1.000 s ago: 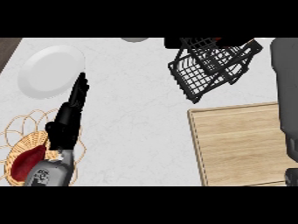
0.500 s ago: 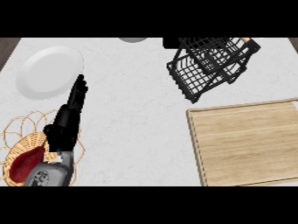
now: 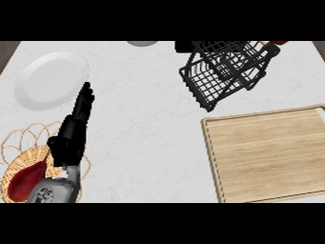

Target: Pick the bell pepper from the tray and place it in the tiered basket

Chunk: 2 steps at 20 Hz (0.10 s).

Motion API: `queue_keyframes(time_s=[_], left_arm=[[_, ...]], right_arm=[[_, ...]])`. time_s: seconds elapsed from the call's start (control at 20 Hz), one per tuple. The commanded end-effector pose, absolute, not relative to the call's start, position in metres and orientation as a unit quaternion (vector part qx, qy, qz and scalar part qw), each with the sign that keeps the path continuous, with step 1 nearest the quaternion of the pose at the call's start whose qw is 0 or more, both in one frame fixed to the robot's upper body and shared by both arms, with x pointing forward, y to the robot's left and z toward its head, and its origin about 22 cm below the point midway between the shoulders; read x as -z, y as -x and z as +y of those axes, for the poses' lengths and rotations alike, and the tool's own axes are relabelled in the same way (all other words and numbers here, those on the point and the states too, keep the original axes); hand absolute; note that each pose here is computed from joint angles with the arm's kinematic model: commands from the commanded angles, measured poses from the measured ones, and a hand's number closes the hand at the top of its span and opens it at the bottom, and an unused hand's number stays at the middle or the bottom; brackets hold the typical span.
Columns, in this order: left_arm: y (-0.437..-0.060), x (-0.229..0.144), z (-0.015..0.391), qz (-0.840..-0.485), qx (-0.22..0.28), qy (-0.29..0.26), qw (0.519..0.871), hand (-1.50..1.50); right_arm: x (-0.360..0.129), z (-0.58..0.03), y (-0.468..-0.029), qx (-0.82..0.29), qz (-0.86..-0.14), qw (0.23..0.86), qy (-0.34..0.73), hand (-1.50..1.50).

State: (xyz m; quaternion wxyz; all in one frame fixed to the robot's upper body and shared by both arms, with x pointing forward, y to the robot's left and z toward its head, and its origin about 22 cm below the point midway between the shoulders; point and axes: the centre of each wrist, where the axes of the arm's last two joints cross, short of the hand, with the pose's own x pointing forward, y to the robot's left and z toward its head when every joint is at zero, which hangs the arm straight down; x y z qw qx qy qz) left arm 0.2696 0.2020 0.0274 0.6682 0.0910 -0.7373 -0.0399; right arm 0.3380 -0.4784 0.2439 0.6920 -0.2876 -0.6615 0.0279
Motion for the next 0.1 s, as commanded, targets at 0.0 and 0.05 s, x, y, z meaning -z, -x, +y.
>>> queue_keyframes(time_s=[0.0, 0.05], left_arm=[[-0.276, -0.045, 0.217, -0.739, 0.044, -0.089, 0.666, 0.0], [-0.281, -0.043, 0.197, -0.739, 0.039, -0.089, 0.666, 0.0]], right_arm=[[-0.233, -0.545, -0.288, -0.006, -0.673, 0.69, 0.265, -1.5], [-0.219, -0.546, -0.286, -0.011, -0.67, 0.693, 0.265, -1.5]])
